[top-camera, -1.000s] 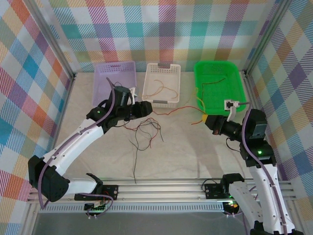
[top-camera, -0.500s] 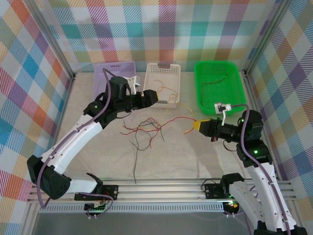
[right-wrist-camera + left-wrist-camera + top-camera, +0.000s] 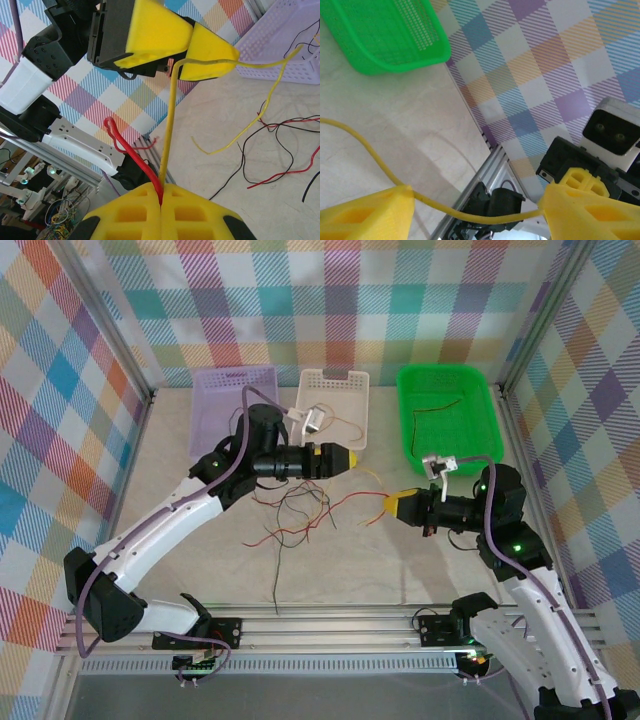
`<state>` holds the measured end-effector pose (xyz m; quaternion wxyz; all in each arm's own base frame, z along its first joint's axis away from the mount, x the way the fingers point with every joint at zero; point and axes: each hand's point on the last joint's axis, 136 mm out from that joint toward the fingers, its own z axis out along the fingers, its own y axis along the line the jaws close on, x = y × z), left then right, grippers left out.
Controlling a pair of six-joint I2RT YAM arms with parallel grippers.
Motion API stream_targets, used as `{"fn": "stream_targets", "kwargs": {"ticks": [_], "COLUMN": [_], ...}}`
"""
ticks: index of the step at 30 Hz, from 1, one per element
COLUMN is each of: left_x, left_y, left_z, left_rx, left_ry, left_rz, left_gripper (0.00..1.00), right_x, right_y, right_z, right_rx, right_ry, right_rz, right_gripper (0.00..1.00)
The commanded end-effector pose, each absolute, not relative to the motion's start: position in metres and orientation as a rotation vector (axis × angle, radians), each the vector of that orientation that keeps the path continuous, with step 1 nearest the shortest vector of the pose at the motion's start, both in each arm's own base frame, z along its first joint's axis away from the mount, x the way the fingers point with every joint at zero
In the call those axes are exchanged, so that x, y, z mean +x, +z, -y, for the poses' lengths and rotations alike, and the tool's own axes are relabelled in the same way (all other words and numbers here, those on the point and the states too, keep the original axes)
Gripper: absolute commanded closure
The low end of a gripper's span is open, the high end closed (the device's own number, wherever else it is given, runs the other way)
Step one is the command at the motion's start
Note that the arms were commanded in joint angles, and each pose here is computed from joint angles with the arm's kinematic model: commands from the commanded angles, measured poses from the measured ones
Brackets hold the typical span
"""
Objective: Untangle the cables
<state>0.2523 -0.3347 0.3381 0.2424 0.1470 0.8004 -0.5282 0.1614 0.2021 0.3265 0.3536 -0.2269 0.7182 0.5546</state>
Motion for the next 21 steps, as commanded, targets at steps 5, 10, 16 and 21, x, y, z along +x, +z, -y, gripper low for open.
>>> {"fn": "stream_targets", "kwargs": {"ticks": [5,10,16,21], "left_x": [0.214,0.198,0.220,0.237], "left_y": [0.333,0.329,0.322,0.342], "left_z": [0.333,0.332,0.322,0.316], "left_rx": [0.597,0.687,0.522,0.271], "left_ry": [-1.485,-1.490,-1.350,-1.413], "left_rz": [-2.197,-2.178,-2.220,-2.121], "left_gripper": [0.32,0.33,0.33,0.30], "right_x": [0.164,0.160,0.151,0.148], "right_y": [0.326,0.327,0.329,0.323], "right_z": [-0.204,-0.207,-0.213,-0.218], "right_rx": [-0.630,-0.656,-0.713,-0.735], "right_ry": [1.356,1.368,1.410,1.409], "right_rz": [-1.835,-1.822,-1.799,-1.809], "right_gripper": [1.00,1.00,1.00,1.00]}}
